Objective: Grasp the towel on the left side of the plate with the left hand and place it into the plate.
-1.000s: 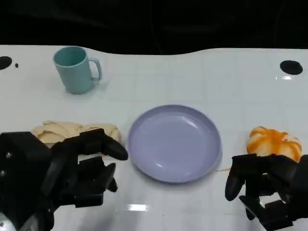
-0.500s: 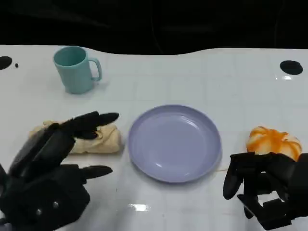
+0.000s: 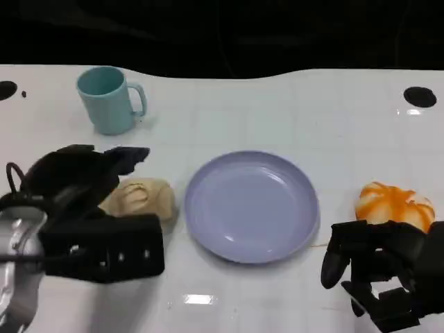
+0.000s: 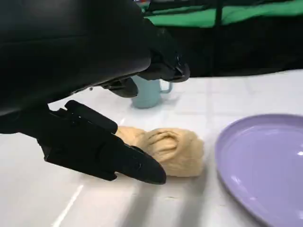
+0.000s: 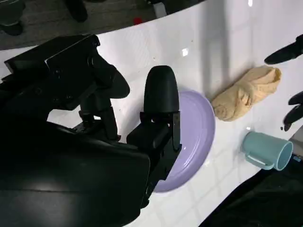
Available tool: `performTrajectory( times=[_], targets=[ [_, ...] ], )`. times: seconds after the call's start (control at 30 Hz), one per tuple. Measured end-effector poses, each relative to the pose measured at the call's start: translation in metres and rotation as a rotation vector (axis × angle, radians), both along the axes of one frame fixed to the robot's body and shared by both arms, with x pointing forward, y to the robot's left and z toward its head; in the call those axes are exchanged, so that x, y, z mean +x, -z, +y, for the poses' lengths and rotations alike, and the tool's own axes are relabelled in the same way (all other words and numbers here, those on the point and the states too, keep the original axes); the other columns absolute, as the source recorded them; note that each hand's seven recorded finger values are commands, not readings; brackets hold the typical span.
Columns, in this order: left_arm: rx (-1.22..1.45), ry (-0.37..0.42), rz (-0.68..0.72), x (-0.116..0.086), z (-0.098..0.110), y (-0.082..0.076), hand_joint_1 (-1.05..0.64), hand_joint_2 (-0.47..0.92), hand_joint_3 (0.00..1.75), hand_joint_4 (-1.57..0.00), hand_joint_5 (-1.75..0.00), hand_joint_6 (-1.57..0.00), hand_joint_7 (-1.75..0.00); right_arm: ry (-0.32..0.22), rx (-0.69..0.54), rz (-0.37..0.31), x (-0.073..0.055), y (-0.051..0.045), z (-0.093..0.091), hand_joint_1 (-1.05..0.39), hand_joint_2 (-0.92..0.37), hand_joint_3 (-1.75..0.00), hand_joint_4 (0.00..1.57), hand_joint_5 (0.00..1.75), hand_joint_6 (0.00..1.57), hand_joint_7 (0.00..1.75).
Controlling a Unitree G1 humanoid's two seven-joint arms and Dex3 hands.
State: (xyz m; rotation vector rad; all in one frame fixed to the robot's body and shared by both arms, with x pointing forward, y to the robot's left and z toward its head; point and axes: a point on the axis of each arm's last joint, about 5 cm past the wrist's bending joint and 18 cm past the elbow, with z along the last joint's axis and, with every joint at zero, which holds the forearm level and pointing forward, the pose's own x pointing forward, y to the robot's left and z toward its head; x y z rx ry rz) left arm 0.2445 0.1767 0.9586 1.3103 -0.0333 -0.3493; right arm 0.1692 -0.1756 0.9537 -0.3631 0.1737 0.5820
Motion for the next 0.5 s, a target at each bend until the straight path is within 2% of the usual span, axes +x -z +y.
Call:
performTrajectory(
  times=[0.33,0.5],
  targets=[
    [0.112,-0.025,0.189,0.043,-0.011,0.026,-0.51,0.91,0.0,-0.39,-0.09,-0.3,-0.01,-0.002,0.002,-0.002,0.0,0.0,0.001,0.05,-0.59,-1.08,0.7,1.68,0.69,1.42],
    [0.178,-0.034,0.248,0.056,-0.013,0.046,-0.52,0.92,0.01,-0.5,-0.1,-0.38,-0.03,-0.001,0.003,0.0,-0.001,0.0001,0.001,0.05,-0.59,-1.08,0.69,1.68,0.7,1.42]
  ],
)
